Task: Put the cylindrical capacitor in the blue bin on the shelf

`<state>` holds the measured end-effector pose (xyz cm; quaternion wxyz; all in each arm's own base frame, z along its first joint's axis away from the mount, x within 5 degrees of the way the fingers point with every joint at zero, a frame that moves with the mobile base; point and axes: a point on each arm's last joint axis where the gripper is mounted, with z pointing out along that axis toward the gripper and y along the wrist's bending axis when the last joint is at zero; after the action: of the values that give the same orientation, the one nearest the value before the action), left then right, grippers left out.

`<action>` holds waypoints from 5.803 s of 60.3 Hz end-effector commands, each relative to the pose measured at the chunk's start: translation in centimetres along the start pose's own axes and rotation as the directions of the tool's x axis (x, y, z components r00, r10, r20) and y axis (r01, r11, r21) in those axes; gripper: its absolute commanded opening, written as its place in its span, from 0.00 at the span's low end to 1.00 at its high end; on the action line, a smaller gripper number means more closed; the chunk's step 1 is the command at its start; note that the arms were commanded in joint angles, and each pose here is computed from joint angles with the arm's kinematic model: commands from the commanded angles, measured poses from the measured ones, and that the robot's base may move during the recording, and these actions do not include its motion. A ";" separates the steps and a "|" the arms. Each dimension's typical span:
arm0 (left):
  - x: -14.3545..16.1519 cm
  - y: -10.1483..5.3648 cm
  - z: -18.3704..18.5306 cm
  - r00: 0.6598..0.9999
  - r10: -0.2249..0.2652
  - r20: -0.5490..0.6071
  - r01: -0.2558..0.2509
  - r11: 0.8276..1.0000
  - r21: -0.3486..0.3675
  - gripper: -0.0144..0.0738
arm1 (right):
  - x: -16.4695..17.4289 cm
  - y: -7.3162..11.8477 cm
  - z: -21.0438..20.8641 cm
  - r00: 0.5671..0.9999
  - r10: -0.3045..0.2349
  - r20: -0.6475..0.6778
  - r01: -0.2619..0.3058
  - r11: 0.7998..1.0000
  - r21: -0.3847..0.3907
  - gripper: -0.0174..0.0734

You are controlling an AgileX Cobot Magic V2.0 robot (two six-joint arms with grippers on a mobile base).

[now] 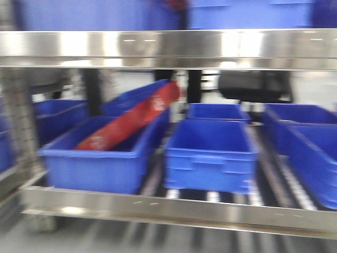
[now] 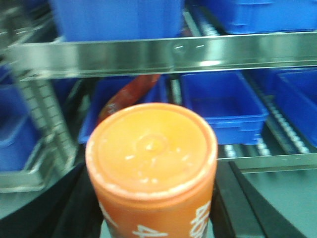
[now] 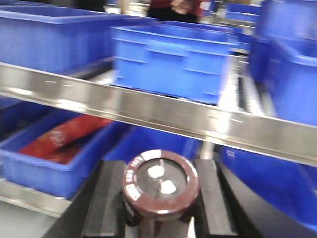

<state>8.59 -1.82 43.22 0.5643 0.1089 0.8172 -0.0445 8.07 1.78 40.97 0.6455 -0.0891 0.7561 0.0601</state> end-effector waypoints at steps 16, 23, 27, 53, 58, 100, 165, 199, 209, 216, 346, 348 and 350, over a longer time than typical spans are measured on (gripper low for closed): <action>-0.3 -0.1 -0.1 1.000 0.000 0.027 0.000 1.000 0.006 0.04 | -0.5 0.0 -0.2 0.999 -0.011 0.036 0.011 1.000 0.005 0.01; -0.3 -0.1 -0.1 1.000 0.000 0.027 0.000 1.000 0.006 0.04 | -0.5 0.0 -0.2 0.999 -0.011 0.036 0.011 1.000 0.005 0.01; -0.3 -0.1 -0.1 1.000 0.000 0.027 0.000 1.000 0.006 0.04 | -0.5 0.0 -0.2 0.999 -0.011 0.036 0.011 1.000 0.005 0.01; -0.3 -0.1 -0.1 1.000 0.001 0.027 -0.001 1.000 0.005 0.04 | -0.5 0.0 -0.2 0.999 -0.011 0.036 0.011 1.000 0.005 0.01; -0.3 0.0 -0.1 1.000 0.001 0.026 -0.001 1.000 0.004 0.04 | -0.5 0.0 -0.2 0.999 -0.011 0.036 0.011 1.000 0.005 0.01; -0.3 0.0 -0.1 1.000 0.001 0.026 -0.001 1.000 0.004 0.04 | -0.5 0.0 -0.2 0.999 -0.011 0.036 0.011 1.000 0.005 0.01; -0.3 0.0 -0.1 1.000 0.001 0.026 -0.001 1.000 0.004 0.04 | -0.5 0.0 -0.2 0.999 -0.011 0.036 0.011 1.000 0.005 0.01; -0.2 -0.1 -0.1 1.000 0.000 0.024 0.000 1.000 0.006 0.04 | -0.5 0.0 -0.2 0.999 -0.011 0.044 0.011 1.000 0.006 0.01; -1.0 0.0 0.1 0.998 -0.006 0.069 0.006 1.000 0.007 0.04 | -1.2 -0.2 -0.2 0.993 -0.012 0.119 0.010 1.000 0.019 0.01; -2.4 -0.4 1.1 0.998 0.014 0.062 -0.017 0.999 0.048 0.04 | -1.3 -0.2 -0.2 0.991 -0.012 0.130 0.009 1.000 0.021 0.01; -15.0 -9.4 16.1 0.963 0.205 -0.176 -0.130 0.922 0.364 0.04 | -1.7 0.1 -0.3 0.986 0.009 0.169 -0.007 1.000 -0.009 0.01; -14.9 -9.0 15.3 0.966 0.194 -0.168 -0.123 0.925 0.361 0.04 | -1.7 0.1 -0.3 0.986 0.009 0.169 -0.007 1.000 -0.009 0.01; -14.7 -8.6 14.2 0.971 0.184 -0.155 -0.119 0.927 0.356 0.04 | -1.7 0.1 -0.3 0.986 0.009 0.167 -0.007 1.000 -0.010 0.01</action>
<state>26.50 -16.21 50.80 0.4533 0.2849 0.8352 -0.1257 8.15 1.93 42.18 0.6935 -0.0855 0.7115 0.0743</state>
